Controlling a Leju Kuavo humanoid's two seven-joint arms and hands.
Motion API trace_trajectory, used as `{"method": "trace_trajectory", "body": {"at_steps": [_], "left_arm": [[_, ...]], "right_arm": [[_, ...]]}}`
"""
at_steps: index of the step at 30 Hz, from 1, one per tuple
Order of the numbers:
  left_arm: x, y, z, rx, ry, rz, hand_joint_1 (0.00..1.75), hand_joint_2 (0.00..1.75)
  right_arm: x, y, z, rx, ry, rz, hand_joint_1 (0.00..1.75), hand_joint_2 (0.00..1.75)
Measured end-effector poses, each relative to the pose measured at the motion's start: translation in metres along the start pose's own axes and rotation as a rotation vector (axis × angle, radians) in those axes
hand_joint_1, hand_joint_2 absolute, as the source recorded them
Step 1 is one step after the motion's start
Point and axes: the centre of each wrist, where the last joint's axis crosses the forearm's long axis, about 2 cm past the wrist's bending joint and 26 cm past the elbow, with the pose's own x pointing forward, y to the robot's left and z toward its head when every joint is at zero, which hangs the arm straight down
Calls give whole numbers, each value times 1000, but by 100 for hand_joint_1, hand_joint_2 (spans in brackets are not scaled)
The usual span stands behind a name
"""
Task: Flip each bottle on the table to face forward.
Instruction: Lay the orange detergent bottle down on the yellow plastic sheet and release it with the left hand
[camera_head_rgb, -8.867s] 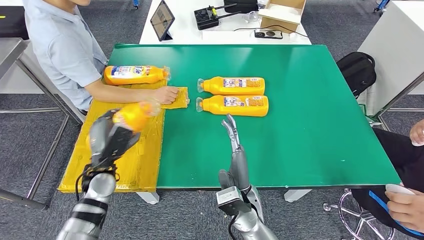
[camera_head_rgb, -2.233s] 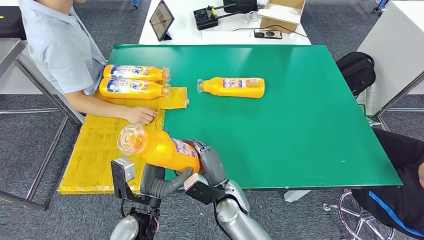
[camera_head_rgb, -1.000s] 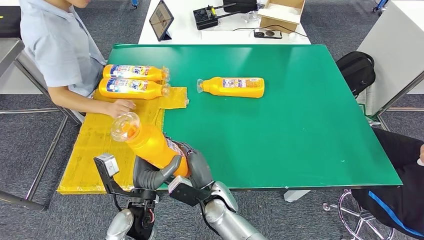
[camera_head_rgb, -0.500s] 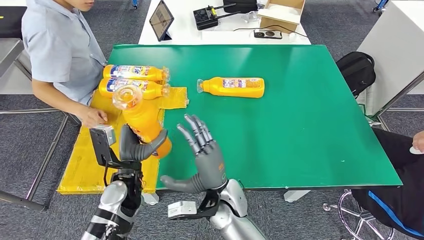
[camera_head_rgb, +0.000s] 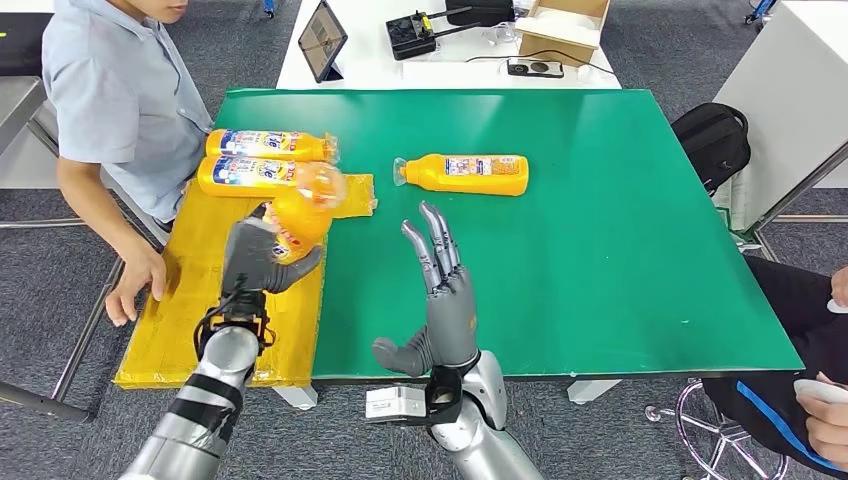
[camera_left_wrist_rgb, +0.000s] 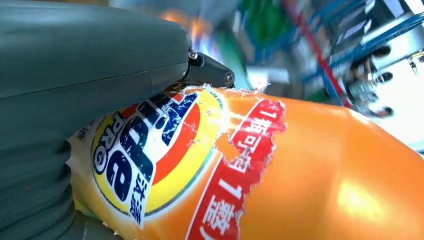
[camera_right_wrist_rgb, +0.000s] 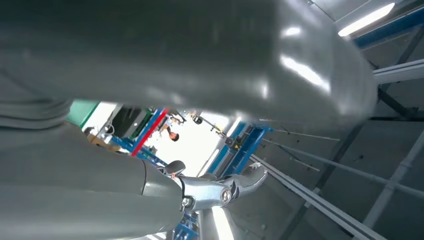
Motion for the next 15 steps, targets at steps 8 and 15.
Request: {"method": "trace_trajectory", "body": {"at_steps": [8,15], "left_arm": [[-25,-5,-22,-170,-50,-586,175,175],[-44,-7,-19,-310,31,-657,175,175]], "right_arm": [[12,12,6,32,4,-106,0,0],[14,15,11,53,21,-164,0,0]]}}
